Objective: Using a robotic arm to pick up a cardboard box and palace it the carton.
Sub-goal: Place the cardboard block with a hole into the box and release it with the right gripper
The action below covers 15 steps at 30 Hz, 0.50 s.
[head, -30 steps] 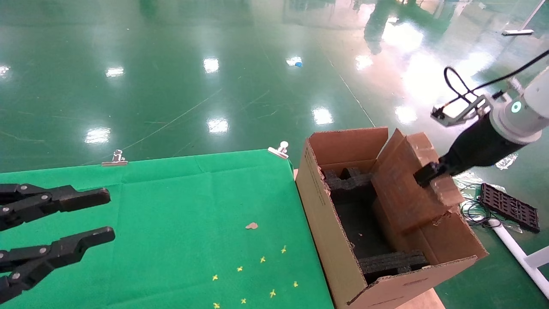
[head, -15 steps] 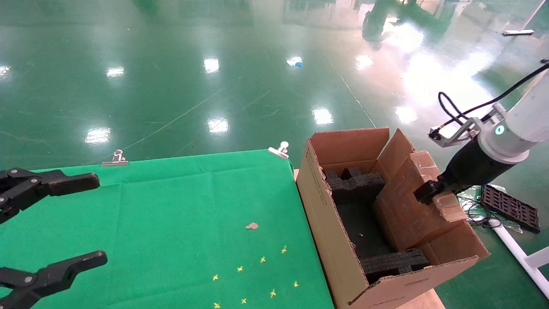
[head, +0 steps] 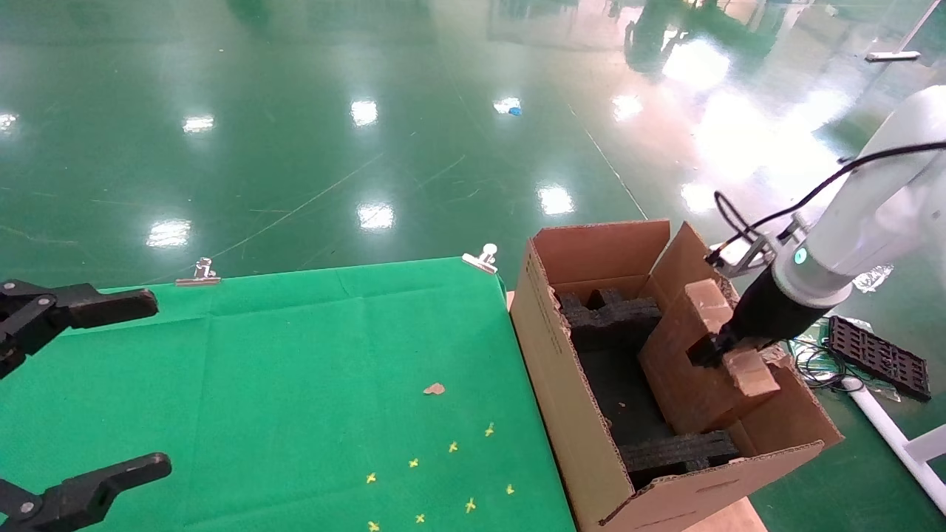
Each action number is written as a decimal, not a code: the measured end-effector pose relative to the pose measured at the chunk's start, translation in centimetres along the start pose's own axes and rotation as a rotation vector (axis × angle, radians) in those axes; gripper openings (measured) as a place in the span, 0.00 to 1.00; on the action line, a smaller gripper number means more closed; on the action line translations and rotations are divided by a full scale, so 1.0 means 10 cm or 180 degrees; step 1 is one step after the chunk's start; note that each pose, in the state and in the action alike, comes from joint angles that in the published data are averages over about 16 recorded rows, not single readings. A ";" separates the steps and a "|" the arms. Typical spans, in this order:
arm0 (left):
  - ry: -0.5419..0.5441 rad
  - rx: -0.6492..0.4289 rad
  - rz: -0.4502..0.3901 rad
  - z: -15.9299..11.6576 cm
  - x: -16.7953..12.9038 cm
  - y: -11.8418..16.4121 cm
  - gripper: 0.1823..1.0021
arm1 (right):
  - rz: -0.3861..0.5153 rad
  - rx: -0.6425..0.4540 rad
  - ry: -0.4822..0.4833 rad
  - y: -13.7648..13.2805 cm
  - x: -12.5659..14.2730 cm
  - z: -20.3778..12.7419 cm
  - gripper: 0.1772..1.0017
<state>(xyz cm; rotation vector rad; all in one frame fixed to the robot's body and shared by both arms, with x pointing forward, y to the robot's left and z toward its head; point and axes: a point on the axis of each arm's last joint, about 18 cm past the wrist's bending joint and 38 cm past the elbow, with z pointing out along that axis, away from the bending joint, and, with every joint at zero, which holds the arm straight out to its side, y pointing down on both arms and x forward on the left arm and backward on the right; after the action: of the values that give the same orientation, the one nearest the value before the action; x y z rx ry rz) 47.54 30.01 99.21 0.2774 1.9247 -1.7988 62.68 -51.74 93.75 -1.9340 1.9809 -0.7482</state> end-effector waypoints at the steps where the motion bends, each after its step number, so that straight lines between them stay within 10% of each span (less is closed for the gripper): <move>1: 0.0000 0.0000 0.0000 0.00 0.00 0.00 0.94 | -0.0007 -0.0001 -0.0001 0.00 -0.02 0.04 0.15; 15: 0.0000 0.0000 0.0000 0.00 0.00 0.00 1.00 | -0.0213 0.0080 0.0031 0.09 -0.18 0.57 0.14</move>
<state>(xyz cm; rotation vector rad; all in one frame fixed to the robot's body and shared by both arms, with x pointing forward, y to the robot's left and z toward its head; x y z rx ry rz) 47.54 30.01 99.21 0.2774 1.9247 -1.7988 65.10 -51.02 88.26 -1.9946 1.9113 -0.7970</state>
